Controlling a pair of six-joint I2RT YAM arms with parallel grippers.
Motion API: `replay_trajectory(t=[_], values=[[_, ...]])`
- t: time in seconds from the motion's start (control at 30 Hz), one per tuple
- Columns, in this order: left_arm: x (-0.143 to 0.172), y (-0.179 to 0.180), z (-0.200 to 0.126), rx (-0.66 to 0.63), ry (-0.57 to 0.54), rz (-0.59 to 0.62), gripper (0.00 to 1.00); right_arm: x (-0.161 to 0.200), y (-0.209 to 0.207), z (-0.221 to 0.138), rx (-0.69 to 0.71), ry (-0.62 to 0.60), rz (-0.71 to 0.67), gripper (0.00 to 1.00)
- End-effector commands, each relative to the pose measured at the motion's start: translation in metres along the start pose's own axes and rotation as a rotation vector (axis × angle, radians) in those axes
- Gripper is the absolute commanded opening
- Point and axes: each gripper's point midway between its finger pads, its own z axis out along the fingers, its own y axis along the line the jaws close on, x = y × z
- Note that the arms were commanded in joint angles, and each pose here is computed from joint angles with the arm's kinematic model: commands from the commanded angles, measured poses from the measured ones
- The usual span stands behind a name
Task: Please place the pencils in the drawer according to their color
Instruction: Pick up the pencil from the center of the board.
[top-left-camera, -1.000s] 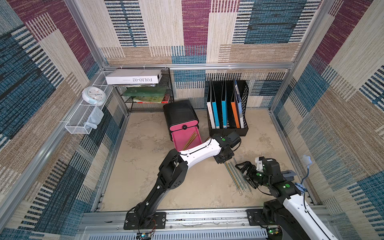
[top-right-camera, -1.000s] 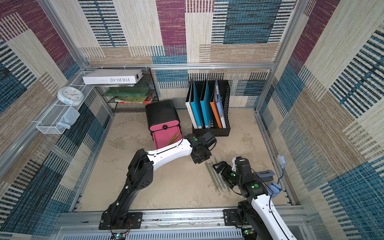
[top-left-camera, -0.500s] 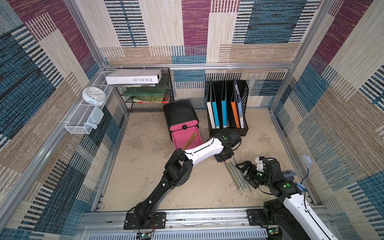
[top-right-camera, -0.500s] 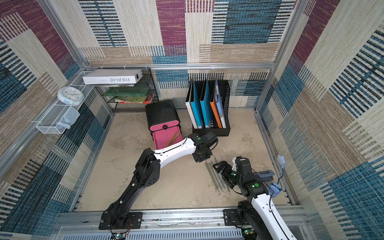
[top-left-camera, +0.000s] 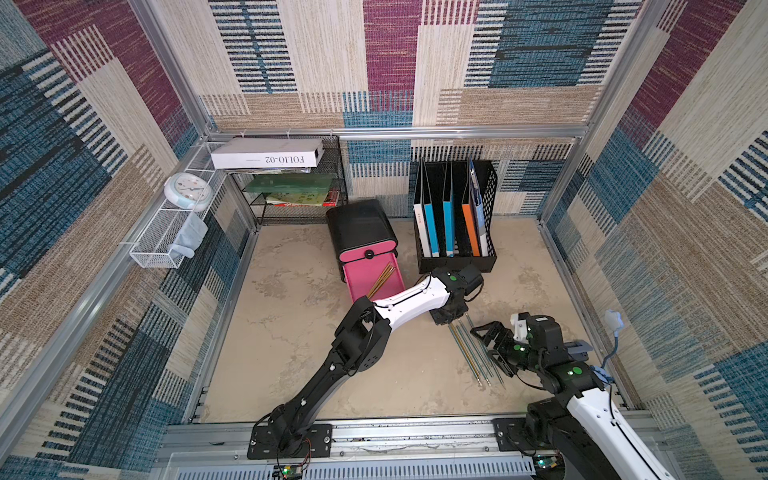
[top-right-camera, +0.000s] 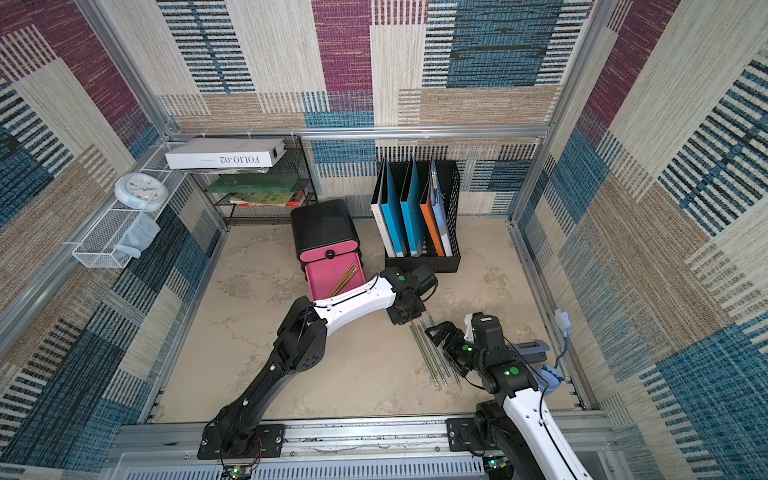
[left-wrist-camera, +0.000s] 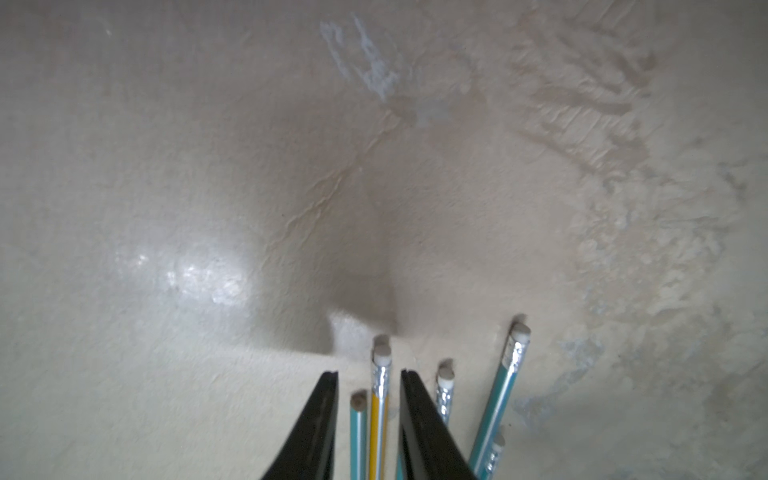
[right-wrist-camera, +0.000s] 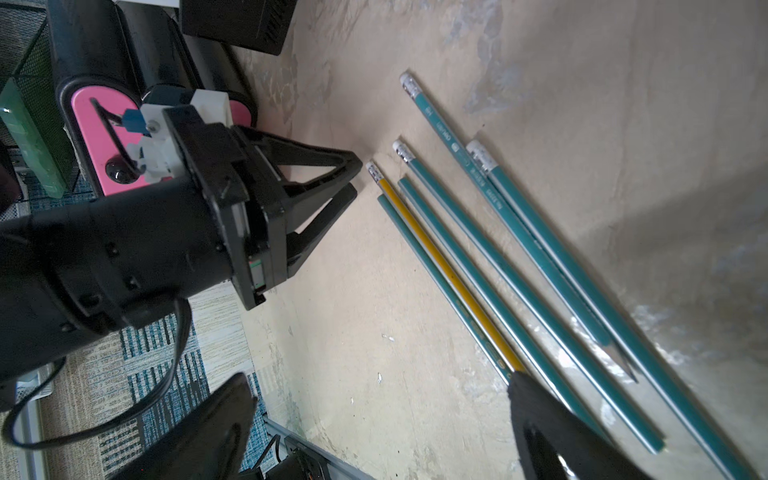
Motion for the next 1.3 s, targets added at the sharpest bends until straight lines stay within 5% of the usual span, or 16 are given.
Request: replay_trajectory(t=[0.0,0.43,1.03,1.27], values=[[-0.001,0.004,0.004,-0.022,-0.001,0.008,0.3,0.0,0.004,-0.002,-0.011,0.001,-0.008,0.99],[0.004,0.01,0.016,-0.049,0.023,0.006,0.26,-0.001,0.006,-0.004,-0.015,-0.003,-0.008,0.99],[0.008,0.011,0.02,-0.053,0.041,-0.002,0.01,0.0,0.007,-0.006,-0.017,-0.006,-0.012,0.99],[0.005,0.005,0.018,-0.034,0.039,0.004,0.0,0.0,0.005,-0.005,-0.013,-0.003,-0.011,0.99]])
